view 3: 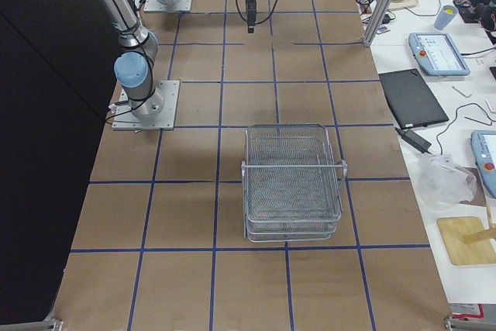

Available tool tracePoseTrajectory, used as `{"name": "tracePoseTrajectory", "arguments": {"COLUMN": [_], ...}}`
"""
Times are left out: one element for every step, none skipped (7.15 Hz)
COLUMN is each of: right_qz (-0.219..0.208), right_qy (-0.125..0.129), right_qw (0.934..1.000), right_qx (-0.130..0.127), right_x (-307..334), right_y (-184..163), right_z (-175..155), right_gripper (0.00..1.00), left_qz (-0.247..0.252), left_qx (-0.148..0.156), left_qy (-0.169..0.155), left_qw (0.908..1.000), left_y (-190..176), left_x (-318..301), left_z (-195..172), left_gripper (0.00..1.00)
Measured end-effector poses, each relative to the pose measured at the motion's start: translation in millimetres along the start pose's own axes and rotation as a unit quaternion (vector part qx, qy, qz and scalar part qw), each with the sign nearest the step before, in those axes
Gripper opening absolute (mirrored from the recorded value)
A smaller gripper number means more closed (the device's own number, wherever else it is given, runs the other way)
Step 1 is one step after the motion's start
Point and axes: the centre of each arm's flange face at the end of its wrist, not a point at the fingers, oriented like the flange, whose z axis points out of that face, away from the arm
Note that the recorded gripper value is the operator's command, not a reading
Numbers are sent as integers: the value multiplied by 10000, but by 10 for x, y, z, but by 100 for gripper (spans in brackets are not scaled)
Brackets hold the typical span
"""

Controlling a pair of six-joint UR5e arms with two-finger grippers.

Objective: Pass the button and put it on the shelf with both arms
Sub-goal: 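Move the left gripper toward the blue tray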

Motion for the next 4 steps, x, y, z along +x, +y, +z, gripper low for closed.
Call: {"name": "tracePoseTrajectory", "arguments": {"right_qz": [1,1,1,1], "right_qy": [-3,11,16,20], "right_qw": [10000,10000,10000,10000], "right_qx": [6,-15,-28,-36], "right_x": [2,4,3,1], "right_y": [-3,0,3,3], "right_z": [0,12,18,23], "right_gripper": [100,100,100,100], "left_qz": [1,10,38,114], "left_qx": [-8,-18,-38,-44], "left_qy": [0,-1,-20,-115], "left_qw": [10000,10000,10000,9999], "left_y": [4,42,63,28], "left_x": [0,-3,-9,-50], "left_z": [7,9,22,45], "left_gripper": [100,100,100,100]}}
